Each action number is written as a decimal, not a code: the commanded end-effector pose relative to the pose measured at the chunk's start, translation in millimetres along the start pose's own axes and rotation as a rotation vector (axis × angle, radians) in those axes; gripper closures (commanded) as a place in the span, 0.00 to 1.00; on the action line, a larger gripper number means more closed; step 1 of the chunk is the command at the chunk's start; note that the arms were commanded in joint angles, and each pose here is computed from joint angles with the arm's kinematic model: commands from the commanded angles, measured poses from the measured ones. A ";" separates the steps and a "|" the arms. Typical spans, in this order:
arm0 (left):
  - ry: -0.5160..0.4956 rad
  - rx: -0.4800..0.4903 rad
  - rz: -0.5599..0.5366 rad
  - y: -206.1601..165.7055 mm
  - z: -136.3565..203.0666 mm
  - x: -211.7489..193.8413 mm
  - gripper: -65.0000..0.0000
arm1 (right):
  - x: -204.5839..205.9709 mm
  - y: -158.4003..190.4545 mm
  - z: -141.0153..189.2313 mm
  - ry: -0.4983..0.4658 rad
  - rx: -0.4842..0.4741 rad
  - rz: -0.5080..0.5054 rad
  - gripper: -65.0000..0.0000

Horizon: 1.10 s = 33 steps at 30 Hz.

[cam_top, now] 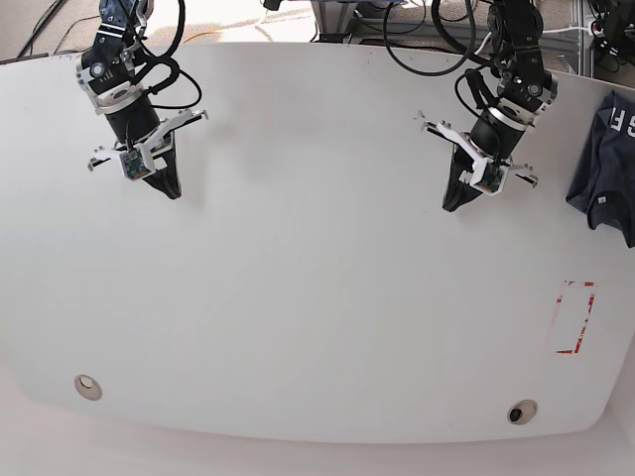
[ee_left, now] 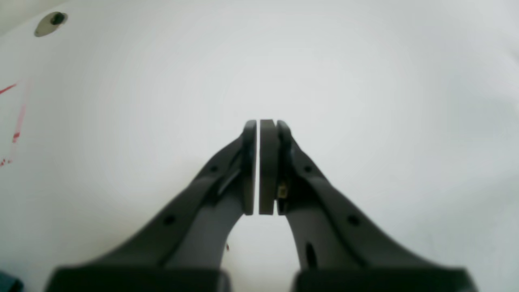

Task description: Layout the t-shirt on the table in an organized manner, then fold the t-shirt properly

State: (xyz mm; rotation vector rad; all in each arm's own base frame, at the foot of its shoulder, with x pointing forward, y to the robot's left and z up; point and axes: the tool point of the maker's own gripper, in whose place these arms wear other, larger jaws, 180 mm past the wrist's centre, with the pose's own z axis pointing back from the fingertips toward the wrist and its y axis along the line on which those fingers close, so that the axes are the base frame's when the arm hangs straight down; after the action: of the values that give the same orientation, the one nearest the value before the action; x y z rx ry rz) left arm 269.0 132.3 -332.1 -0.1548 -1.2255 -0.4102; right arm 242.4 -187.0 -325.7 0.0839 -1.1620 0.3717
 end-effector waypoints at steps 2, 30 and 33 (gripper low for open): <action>-0.019 0.000 0.000 -7.2 20.0 3.2 1.00 | -7.7 4.7 16.5 0.000 0.010 -0.018 1.00; 0.453 -0.075 0.194 -97.3 197.4 -104.1 1.00 | -117.8 74.8 169.7 0.430 0.117 -0.265 1.00; 0.507 -0.087 0.213 -105.6 215.7 -111.7 1.00 | -124.4 81.6 187.7 0.476 0.124 -0.293 1.00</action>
State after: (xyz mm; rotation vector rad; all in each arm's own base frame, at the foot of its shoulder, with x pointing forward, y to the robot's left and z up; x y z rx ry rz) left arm 18.9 132.3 -380.2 -0.2248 -0.6959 -0.3043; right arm 16.2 -188.4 -381.9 0.2443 -0.6415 0.1996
